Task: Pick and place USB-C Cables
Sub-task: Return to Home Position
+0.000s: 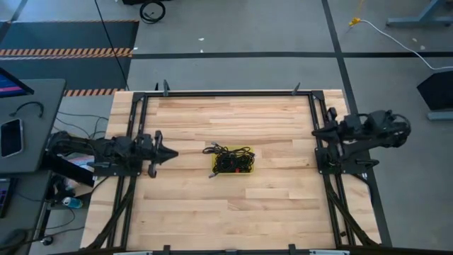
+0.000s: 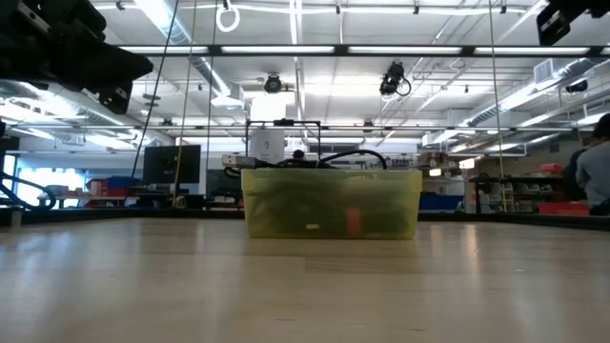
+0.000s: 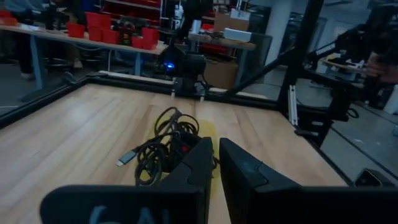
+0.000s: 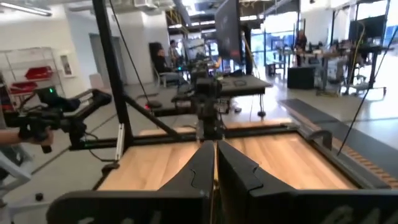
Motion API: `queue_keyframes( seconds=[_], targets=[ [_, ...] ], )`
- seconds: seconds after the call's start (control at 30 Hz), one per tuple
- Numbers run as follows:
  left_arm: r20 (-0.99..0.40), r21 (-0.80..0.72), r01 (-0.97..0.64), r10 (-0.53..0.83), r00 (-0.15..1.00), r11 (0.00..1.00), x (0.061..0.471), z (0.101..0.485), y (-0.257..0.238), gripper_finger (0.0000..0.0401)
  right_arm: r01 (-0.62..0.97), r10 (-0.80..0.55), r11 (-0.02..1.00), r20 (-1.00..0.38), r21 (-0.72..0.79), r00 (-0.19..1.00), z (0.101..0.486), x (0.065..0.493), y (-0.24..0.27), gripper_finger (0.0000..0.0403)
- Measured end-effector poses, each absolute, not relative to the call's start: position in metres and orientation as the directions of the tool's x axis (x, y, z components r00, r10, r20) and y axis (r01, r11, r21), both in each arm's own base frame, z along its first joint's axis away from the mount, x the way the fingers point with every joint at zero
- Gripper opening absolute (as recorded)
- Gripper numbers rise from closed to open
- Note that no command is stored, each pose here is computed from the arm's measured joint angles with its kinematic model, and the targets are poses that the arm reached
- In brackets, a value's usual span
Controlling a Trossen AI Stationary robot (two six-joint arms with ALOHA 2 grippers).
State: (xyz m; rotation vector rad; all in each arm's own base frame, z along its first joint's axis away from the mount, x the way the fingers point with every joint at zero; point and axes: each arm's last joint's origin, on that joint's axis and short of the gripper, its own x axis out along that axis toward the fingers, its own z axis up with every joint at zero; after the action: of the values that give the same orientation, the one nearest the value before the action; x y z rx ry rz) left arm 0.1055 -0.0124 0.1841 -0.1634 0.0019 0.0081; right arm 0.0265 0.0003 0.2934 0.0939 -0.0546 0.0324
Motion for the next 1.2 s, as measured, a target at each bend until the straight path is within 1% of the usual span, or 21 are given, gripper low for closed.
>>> queue_keyframes(
  seconds=[0.1, 0.2, 0.4, 0.63, 0.77, 0.83, 0.93, 1.07, 1.2],
  targets=[
    [0.004, -0.15, -0.017, 0.018, 1.0, 0.989, 0.106, 0.185, -0.011, 0.0036, -0.03, 0.026, 0.994, 0.037, 0.102, 0.999, 0.28, 0.038, 0.003, 0.0024],
    [0.006, -0.141, -0.016, 0.018, 1.0, 0.99, 0.106, 0.185, -0.011, 0.0036, -0.032, 0.026, 0.994, 0.06, 0.102, 0.998, 0.271, 0.047, 0.005, 0.0024],
    [0.01, -0.136, -0.016, 0.018, 1.0, 0.991, 0.106, 0.185, -0.011, 0.0036, -0.022, 0.026, 0.985, -0.019, 0.173, 0.999, 0.227, 0.071, 0.011, 0.0024],
    [0.026, -0.138, -0.014, 0.018, 1.0, 0.99, 0.106, 0.187, -0.011, 0.0036, -0.044, 0.028, 0.987, 0.105, 0.152, 0.994, 0.193, 0.09, 0.016, 0.0024],
    [0.028, -0.114, -0.019, 0.022, 0.999, 0.993, 0.106, 0.187, -0.011, 0.0036, -0.042, 0.028, 0.986, 0.086, 0.164, 0.996, 0.178, 0.094, 0.017, 0.0024],
    [0.039, -0.093, -0.046, 0.05, 0.998, 0.995, 0.106, 0.188, -0.01, 0.0036, -0.036, 0.025, 0.986, 0.069, 0.164, 0.997, 0.172, 0.096, 0.017, 0.0024],
    [0.047, -0.067, -0.103, 0.107, 0.993, 0.992, 0.106, 0.189, -0.006, 0.0036, 0.014, -0.022, 0.991, 0.057, 0.132, 0.998, 0.171, 0.096, 0.016, 0.0024],
    [0.051, -0.059, -0.171, 0.174, 0.983, 0.984, 0.106, 0.189, 0.001, 0.0036, 0.119, -0.119, 0.993, 0.059, 0.006, 0.991, 0.171, 0.095, 0.013, 0.0024],
    [0.052, -0.059, -0.225, 0.228, 0.972, 0.973, 0.106, 0.189, 0.008, 0.0036, 0.198, -0.195, 0.979, 0.062, -0.042, 0.979, 0.172, 0.095, 0.011, 0.0024]
  ],
)
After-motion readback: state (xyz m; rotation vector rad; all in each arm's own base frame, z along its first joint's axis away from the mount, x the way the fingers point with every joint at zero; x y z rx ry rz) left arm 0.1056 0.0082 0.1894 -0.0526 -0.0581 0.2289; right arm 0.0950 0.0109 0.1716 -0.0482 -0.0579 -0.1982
